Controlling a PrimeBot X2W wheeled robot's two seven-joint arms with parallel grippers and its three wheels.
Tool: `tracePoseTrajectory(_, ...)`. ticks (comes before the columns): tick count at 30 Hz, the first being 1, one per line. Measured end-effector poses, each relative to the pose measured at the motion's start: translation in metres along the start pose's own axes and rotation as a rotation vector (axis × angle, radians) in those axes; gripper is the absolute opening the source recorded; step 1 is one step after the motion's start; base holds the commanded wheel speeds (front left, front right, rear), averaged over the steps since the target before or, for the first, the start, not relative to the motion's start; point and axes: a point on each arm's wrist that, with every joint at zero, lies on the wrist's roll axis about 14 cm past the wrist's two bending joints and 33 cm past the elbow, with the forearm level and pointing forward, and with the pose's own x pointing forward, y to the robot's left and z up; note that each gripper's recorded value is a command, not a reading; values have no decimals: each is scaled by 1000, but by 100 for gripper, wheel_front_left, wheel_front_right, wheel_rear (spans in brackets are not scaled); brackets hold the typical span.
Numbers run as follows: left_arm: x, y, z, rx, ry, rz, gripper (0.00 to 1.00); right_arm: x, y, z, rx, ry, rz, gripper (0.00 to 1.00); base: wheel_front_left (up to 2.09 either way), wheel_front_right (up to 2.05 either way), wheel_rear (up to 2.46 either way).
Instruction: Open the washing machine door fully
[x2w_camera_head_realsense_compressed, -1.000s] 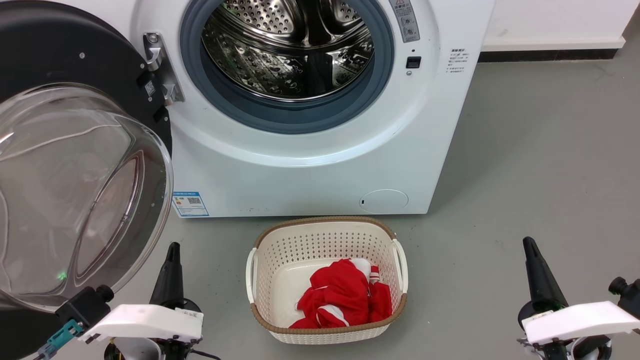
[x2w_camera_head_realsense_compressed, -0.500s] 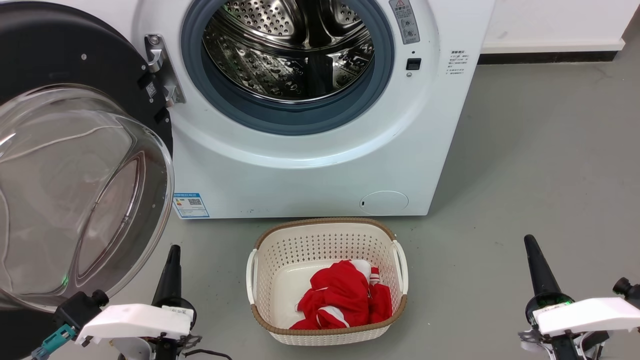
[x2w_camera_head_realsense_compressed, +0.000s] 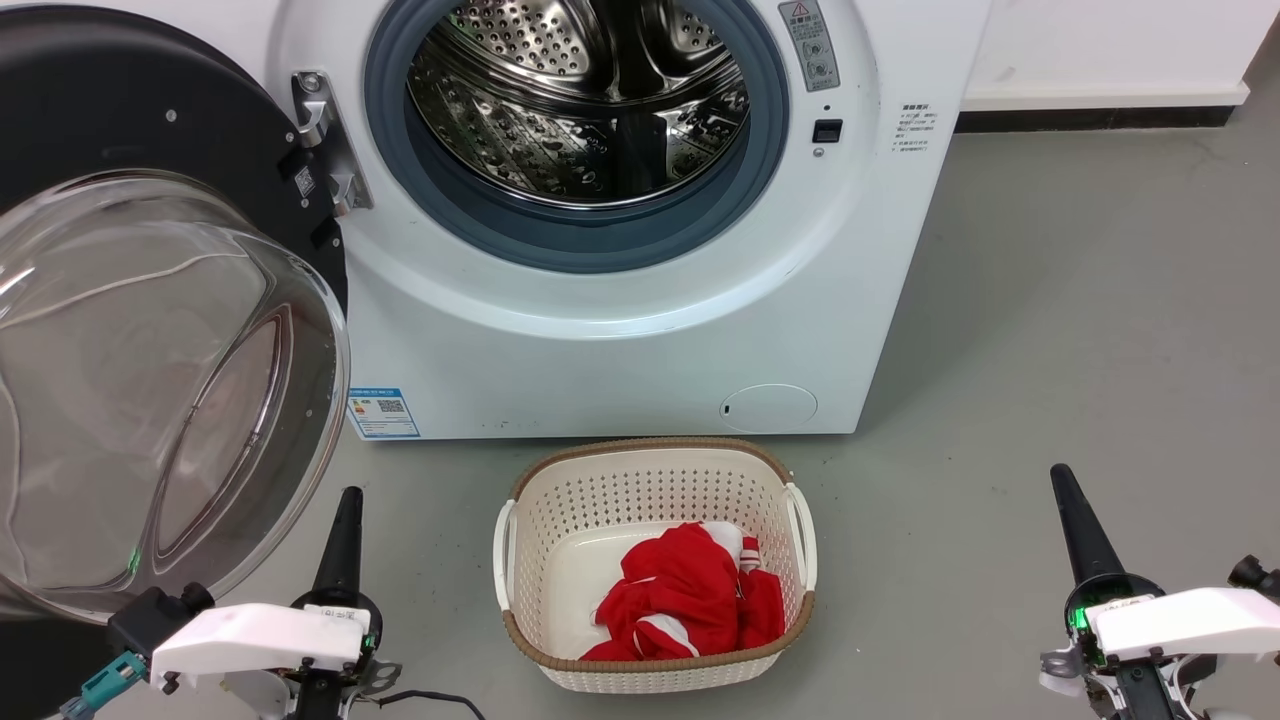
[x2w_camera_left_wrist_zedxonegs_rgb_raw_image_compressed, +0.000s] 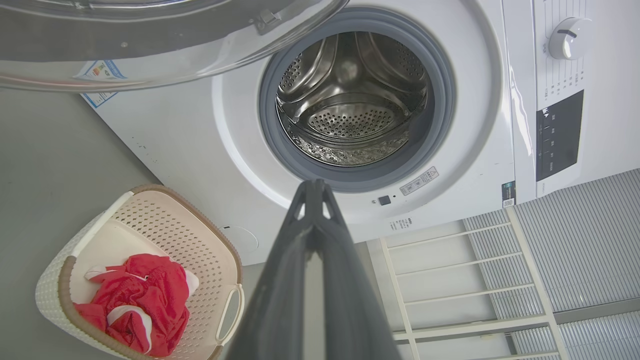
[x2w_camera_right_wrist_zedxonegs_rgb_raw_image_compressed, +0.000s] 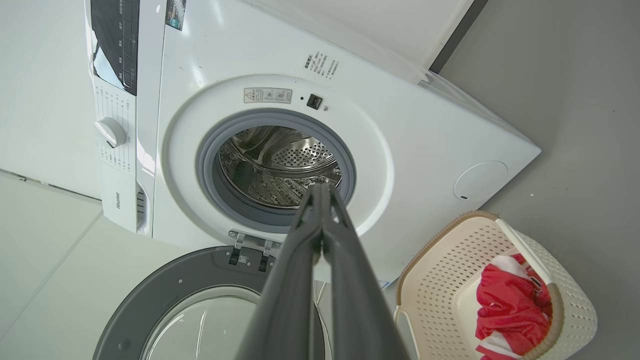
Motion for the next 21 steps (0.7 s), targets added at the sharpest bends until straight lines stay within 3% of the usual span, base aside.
tracePoseTrajectory(21,2,-2,2,-195,11,-13,0,3,-1,2,191,3,-4,0,0,0,0)
